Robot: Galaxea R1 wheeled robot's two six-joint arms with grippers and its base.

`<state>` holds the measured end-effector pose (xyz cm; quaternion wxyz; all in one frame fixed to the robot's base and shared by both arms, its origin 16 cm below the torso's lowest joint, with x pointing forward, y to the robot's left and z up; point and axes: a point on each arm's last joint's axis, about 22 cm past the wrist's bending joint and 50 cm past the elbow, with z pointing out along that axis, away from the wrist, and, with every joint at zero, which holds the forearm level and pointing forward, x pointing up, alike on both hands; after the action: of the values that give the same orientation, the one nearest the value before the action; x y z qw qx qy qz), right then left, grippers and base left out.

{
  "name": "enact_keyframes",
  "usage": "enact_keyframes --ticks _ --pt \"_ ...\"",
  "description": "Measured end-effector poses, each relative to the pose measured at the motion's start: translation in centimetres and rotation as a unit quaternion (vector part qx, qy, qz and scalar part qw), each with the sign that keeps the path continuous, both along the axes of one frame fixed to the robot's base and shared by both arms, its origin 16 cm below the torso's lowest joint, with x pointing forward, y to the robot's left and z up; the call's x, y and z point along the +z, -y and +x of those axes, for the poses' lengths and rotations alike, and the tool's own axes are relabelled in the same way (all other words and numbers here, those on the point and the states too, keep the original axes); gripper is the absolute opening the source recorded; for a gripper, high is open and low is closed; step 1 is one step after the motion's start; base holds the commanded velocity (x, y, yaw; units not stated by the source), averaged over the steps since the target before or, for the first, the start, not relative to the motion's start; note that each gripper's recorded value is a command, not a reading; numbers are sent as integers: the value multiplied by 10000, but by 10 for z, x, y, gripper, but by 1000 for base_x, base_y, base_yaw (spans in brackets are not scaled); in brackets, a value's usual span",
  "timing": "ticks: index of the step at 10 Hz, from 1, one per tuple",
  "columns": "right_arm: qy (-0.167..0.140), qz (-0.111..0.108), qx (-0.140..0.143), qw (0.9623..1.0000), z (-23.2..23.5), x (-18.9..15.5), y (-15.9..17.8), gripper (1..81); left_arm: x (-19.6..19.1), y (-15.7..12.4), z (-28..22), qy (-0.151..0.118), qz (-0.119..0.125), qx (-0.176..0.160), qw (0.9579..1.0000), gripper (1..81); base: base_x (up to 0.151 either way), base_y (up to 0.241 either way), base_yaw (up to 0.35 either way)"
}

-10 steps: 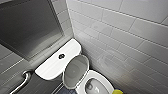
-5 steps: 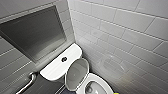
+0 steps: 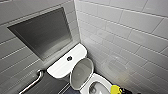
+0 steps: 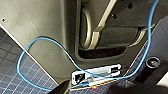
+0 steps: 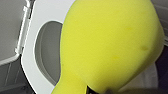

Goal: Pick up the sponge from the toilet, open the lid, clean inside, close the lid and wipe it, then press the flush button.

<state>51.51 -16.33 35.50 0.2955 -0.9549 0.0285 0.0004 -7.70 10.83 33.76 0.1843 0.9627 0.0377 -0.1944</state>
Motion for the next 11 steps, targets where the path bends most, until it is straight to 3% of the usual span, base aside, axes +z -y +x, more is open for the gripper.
enact_keyframes --ticks 2,3,4,7,11 --pt "-9 421 502 9979 13 6 -92 10 4 -1 -8 0 165 325 9993 811 0 0 0" --pt "114 661 715 9952 29 15 -139 10 6 -2 -11 -2 238 471 9986 811 0 0 0" --pt "235 769 890 9928 47 21 -177 10 8 1 -13 4 280 614 9977 811 0 0 0" --pt "446 699 1217 9891 79 30 -226 10 11 4 -16 -3 313 726 9969 811 0 0 0" --pt "327 623 1503 9861 44 19 -284 10 11 4 -16 -4 313 728 9969 811 0 0 0"
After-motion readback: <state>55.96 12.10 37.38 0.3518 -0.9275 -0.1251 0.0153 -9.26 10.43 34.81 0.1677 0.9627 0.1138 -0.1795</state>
